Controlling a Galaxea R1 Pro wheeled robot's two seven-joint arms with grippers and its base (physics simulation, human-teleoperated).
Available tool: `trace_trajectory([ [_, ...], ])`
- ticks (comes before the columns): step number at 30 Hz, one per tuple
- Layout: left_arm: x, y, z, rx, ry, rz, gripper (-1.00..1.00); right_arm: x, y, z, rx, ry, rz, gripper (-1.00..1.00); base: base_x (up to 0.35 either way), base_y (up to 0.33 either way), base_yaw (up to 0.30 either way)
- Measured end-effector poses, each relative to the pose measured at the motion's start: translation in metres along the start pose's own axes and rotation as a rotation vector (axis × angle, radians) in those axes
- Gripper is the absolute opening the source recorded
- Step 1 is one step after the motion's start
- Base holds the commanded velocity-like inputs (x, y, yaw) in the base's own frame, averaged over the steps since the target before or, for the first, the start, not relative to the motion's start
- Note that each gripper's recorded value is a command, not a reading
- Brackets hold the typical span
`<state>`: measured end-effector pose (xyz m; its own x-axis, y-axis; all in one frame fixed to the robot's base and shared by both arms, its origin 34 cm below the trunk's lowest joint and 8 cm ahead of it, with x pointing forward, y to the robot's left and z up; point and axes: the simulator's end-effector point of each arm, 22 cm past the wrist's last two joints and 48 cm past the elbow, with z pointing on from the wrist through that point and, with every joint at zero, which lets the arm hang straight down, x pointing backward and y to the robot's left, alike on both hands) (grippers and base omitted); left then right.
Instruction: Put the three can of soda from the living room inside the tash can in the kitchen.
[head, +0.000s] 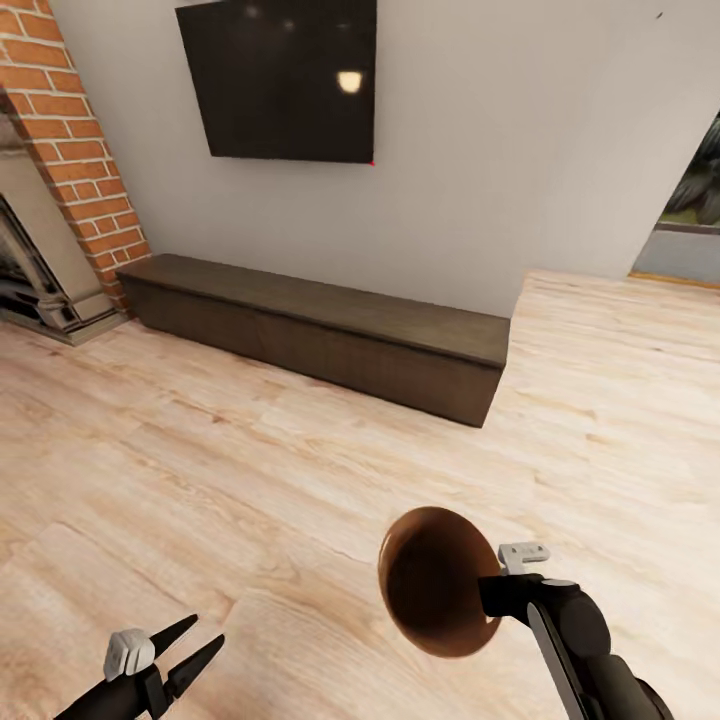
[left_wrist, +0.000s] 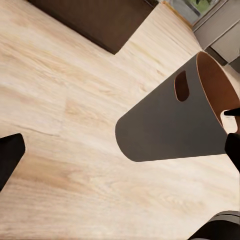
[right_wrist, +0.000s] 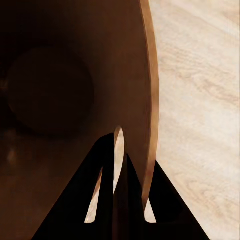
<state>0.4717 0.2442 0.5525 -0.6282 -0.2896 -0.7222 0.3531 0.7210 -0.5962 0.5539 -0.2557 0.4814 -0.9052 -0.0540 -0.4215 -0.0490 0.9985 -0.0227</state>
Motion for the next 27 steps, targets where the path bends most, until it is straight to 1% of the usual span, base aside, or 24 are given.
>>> trace_trajectory([
  [8,0.0,0.0,0.0,0.0,0.0,0.0,1.0,0.0,0.0001,0.0001,0.0,0.0,0.0,-1.0,0.291,0.199,0.287],
  [14,-0.0003,0.0002,-0.0001,-0.001,-0.001,0.001,1.0,0.0004,0.0005,0.0001,-0.002,0.001,0.001,-1.0,0.098,0.069,0.286],
  [17,-0.0003,0.0004,-0.0003,-0.001,-0.001,0.001,1.0,0.0003,-0.0026,0.0002,0.011,0.001,-0.007,-1.0,-0.151,0.112,0.285],
  [22,-0.0004,0.0005,-0.0004,-0.001,-0.001,0.002,1.0,0.0,0.0016,0.0001,-0.007,0.0,0.004,-1.0,-0.262,0.162,0.285],
  [27,-0.0001,0.0007,-0.0004,-0.002,-0.001,0.001,1.0,0.0004,-0.0009,0.0002,0.004,0.001,-0.002,-1.0,-0.295,0.172,0.285],
])
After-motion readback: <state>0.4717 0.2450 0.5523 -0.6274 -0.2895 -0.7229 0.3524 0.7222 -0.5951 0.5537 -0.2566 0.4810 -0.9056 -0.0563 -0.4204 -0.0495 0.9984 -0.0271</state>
